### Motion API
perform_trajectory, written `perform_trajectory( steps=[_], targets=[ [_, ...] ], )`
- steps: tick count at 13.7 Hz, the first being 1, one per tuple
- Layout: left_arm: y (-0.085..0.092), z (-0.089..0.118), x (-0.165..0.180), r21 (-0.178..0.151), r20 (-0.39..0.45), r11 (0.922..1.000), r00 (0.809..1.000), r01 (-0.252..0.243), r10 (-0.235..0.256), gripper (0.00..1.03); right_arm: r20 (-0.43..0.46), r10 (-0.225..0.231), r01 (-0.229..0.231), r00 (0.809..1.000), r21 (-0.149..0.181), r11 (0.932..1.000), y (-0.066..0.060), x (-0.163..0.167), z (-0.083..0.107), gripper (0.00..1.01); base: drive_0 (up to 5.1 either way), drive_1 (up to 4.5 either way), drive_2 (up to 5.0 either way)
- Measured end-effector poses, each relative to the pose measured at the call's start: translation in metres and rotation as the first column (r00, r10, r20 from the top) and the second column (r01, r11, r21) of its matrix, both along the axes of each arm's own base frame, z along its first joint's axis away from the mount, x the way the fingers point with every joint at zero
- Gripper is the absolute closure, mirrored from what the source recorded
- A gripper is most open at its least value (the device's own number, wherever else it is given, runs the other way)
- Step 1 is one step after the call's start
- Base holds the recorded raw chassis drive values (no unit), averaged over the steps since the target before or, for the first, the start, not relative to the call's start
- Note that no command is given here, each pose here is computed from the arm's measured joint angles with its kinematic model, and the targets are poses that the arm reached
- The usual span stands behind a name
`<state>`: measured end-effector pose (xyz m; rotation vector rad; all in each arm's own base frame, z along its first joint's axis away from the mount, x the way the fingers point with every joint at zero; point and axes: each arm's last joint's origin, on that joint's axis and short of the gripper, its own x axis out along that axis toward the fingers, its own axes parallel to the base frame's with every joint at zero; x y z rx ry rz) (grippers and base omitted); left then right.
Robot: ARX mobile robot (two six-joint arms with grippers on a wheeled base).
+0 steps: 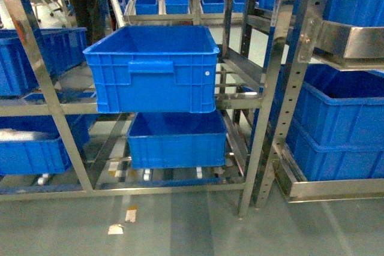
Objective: Pick red block from blue box to shelf
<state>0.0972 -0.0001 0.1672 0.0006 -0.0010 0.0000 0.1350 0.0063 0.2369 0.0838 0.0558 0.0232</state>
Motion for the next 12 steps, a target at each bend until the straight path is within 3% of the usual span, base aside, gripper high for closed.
perform_trajectory(
  steps=[12],
  targets=[
    [0.0000, 0.0002, 0.0000, 0.000, 0.002, 1.0000, 1.000, 0.000, 0.000, 0.05, 0.010, 0.000, 0.000, 1.000, 0.001, 1.0000, 0.0000, -0.0009, 0.0012, 0.73, 0.0, 0.00, 0.0]
  ],
)
